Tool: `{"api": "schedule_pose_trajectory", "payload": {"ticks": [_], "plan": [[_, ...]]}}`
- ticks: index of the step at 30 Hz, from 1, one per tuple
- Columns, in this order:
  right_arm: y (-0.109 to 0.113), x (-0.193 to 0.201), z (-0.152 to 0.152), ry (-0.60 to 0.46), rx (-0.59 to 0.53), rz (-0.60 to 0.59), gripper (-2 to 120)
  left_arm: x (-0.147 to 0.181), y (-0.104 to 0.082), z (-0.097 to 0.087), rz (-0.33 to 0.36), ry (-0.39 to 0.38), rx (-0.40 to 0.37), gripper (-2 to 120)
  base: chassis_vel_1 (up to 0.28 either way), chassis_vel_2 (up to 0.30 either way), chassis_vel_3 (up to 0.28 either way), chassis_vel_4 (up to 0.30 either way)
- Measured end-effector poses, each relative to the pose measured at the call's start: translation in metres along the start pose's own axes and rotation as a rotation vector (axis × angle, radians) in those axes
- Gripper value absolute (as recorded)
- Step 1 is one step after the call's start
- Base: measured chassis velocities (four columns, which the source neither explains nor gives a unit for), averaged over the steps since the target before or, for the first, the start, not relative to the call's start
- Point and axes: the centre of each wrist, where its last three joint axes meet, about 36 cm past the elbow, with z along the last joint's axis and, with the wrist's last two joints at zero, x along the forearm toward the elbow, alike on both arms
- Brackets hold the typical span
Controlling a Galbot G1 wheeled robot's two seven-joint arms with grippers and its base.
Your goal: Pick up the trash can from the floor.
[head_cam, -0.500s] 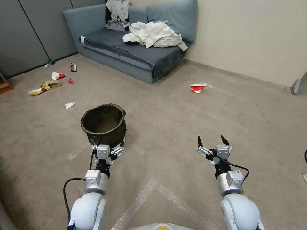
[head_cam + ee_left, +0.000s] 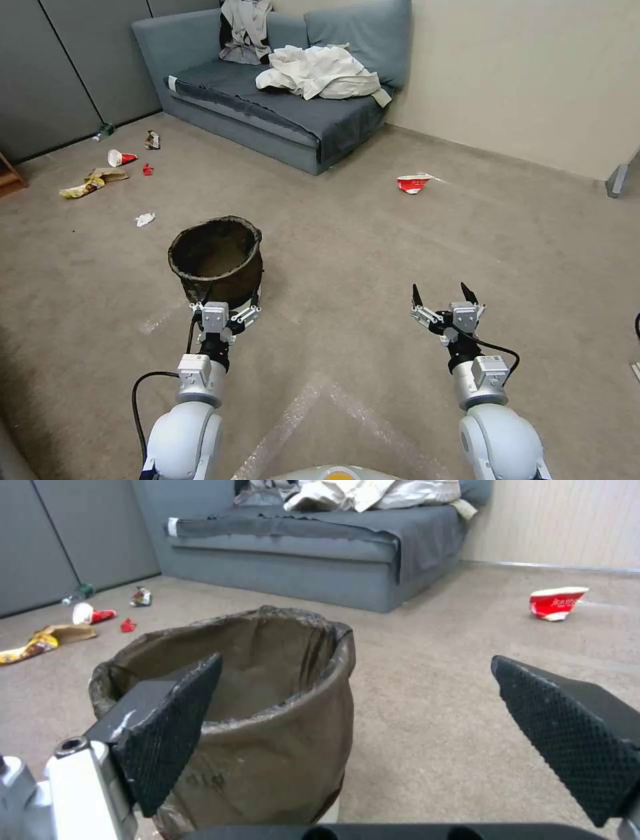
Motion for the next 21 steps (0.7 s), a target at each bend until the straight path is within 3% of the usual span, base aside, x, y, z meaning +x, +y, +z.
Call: {"api": "schedule_pose_trajectory", "payload": {"ticks": [21], "plan": [[0.0000,0.0000,0.0000,0.000,0.000,0.000,100,0.0000,0.0000,0.0000,0.000,0.000,0.000,100,0.000,0.000,0.000,0.000]]}}
